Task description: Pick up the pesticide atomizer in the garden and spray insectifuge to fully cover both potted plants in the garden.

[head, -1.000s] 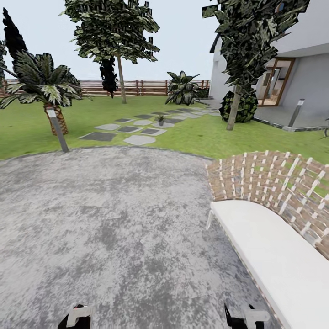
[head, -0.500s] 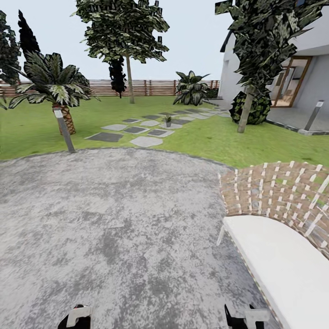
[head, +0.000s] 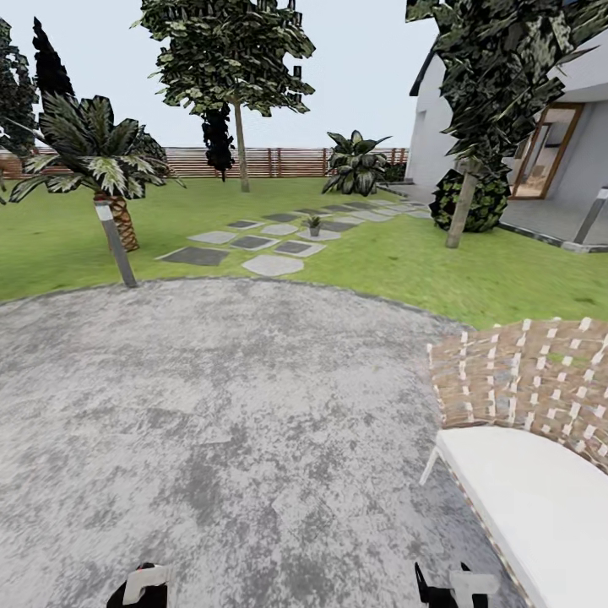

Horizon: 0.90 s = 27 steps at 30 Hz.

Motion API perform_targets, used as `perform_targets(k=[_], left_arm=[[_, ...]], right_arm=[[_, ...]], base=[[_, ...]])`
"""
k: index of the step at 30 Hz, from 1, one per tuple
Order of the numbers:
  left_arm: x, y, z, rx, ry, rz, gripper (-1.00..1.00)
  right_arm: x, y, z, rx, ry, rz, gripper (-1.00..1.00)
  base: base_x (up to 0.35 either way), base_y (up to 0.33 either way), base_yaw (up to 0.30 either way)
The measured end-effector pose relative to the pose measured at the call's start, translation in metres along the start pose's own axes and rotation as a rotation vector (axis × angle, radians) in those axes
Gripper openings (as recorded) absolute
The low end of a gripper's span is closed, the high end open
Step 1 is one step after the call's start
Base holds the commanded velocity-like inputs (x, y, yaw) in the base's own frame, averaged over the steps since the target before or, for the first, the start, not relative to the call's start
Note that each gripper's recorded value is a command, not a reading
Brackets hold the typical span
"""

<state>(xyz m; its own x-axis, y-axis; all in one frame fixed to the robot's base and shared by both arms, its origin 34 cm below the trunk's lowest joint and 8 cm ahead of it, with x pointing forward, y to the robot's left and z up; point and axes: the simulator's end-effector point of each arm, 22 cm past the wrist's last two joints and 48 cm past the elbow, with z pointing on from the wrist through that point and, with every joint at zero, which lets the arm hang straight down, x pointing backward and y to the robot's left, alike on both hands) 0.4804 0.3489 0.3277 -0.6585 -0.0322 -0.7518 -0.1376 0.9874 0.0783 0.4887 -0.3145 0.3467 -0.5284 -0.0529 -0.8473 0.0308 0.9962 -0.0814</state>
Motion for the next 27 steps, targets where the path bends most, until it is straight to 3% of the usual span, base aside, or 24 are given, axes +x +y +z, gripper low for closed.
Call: perform_targets(k=[12, 27], left_arm=[[-0.0002, -0.0001, 0.0, 0.001, 0.0, 0.001, -1.0], [0.0001, 0.0001, -0.0001, 0.0, 0.0, 0.0, -1.0]], right_arm=[[-0.0001, 0.0, 0.0, 0.0, 0.0, 0.0, 1.0], [0.0, 0.0007, -0.0001, -0.001, 0.0, -0.001, 1.0]], base=[[0.334, 0.022, 0.018], [0.339, 0.0, 0.264]])
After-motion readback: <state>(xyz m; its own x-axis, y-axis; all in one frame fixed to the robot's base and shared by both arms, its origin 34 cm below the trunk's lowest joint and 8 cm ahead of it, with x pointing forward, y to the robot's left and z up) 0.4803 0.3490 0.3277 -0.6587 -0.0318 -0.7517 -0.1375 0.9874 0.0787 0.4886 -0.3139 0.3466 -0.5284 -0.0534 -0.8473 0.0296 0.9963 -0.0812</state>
